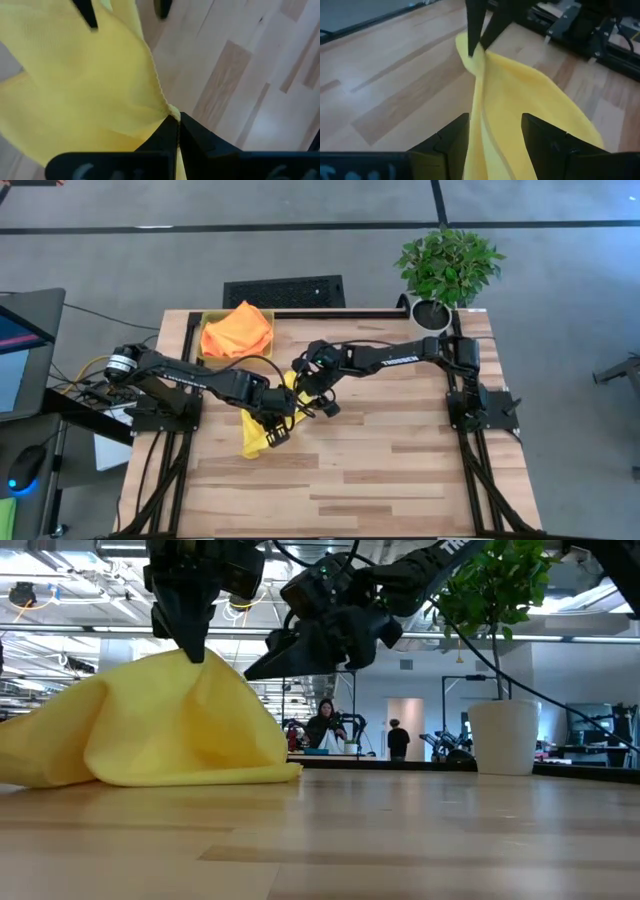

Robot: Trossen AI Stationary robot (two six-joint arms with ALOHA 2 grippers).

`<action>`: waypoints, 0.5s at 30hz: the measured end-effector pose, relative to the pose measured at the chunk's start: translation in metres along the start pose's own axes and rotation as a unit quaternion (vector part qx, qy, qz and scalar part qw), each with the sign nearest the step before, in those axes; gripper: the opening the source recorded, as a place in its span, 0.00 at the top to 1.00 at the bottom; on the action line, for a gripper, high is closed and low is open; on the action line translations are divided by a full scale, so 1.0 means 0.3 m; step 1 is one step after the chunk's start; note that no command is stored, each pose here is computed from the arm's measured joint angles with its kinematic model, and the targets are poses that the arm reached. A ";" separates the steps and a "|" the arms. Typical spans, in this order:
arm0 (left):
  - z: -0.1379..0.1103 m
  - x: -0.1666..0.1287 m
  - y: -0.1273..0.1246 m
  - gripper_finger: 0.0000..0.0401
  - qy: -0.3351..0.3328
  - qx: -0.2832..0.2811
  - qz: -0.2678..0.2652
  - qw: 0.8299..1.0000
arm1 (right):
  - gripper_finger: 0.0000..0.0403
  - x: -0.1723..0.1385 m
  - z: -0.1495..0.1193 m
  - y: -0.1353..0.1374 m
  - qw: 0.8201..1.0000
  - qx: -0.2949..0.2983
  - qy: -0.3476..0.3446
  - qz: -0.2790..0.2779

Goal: Fold microfiber towels
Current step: Fold the yellow microfiber cloth

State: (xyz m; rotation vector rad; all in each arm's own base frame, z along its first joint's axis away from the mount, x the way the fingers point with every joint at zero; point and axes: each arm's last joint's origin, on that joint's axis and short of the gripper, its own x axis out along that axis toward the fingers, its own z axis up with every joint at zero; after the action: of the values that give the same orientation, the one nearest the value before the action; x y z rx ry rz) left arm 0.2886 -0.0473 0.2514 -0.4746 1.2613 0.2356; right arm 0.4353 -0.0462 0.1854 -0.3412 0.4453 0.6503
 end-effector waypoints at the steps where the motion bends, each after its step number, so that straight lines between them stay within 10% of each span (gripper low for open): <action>1: 0.002 0.000 -0.001 1.00 -0.003 0.000 -0.002 1.000 | 0.49 0.003 0.003 0.004 1.000 -0.002 -0.001 0.002; 15: 0.046 -0.088 -0.038 1.00 -0.033 0.005 -0.024 0.999 | 0.49 0.017 -0.004 0.028 0.999 -0.003 0.032 0.004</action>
State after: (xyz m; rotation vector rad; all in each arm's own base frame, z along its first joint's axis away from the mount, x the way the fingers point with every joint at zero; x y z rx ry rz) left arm 0.2973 -0.0487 0.2820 -0.4843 1.1843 0.2020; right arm 0.4331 -0.0379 0.1805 -0.3675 0.5057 0.6505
